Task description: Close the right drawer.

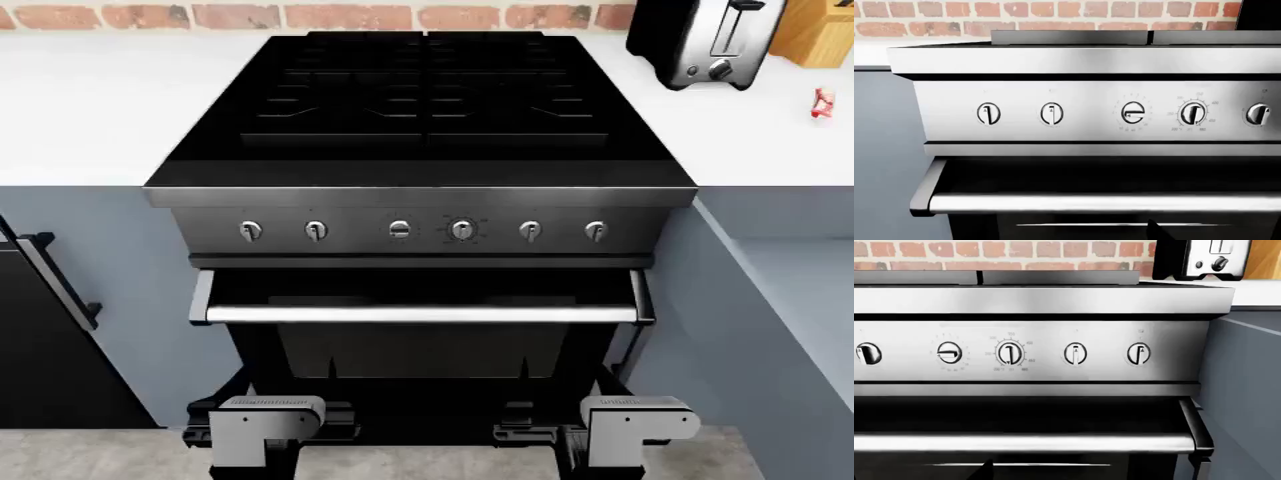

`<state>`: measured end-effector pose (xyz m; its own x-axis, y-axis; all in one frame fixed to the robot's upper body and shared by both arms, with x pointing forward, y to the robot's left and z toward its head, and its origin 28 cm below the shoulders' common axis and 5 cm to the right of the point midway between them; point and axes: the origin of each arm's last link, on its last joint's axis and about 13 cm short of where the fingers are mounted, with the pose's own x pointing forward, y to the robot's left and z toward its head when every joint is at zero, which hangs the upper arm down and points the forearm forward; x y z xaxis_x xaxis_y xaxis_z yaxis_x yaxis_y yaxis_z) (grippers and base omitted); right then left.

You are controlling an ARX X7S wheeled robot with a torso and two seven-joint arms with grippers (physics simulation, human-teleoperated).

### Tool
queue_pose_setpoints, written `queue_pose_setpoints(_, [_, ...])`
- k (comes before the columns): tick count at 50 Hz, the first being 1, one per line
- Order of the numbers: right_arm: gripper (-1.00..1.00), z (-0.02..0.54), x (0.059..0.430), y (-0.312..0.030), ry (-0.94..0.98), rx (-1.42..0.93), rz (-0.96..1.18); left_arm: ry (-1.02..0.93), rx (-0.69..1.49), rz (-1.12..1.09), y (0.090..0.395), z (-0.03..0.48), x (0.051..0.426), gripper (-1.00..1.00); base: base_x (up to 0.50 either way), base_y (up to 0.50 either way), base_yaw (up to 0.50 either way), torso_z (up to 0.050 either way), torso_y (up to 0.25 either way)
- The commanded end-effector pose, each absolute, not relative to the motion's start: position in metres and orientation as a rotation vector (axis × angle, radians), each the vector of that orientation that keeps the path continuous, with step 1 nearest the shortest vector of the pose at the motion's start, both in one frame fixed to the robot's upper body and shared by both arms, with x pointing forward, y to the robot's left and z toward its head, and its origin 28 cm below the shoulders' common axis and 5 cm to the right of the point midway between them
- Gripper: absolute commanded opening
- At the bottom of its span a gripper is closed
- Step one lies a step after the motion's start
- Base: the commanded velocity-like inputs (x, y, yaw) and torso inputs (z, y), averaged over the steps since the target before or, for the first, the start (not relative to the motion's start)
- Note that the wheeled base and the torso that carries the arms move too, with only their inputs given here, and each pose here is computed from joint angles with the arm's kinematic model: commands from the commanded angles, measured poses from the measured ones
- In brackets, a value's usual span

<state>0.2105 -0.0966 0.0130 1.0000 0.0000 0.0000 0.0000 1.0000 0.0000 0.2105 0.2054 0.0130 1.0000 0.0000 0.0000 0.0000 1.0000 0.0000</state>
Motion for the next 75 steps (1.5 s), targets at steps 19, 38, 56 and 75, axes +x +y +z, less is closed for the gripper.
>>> queue_pose_setpoints(19, [1.00,0.017,0.214,-0.097,0.016,0.053,-0.037,0.005,0.032,0.007,0.205,0.011,0.212,1.00,0.00,0.00,0.00,0.000,0.000])
queue_pose_setpoints(38, [1.00,0.091,0.215,-0.083,-0.049,-0.001,0.024,-0.031,0.068,0.013,0.204,0.102,0.201,1.00,0.00,0.00,0.00,0.000,0.000])
queue_pose_setpoints(56, [1.00,0.248,0.216,-0.085,-0.173,-0.029,0.062,-0.172,0.050,0.121,0.205,0.279,0.213,1.00,0.00,0.00,0.00,0.000,0.000])
queue_pose_setpoints(75, [1.00,0.318,0.183,-0.106,-0.225,-0.106,0.002,-0.175,0.044,-0.063,0.223,0.349,0.186,1.00,0.00,0.00,0.00,0.000,0.000])
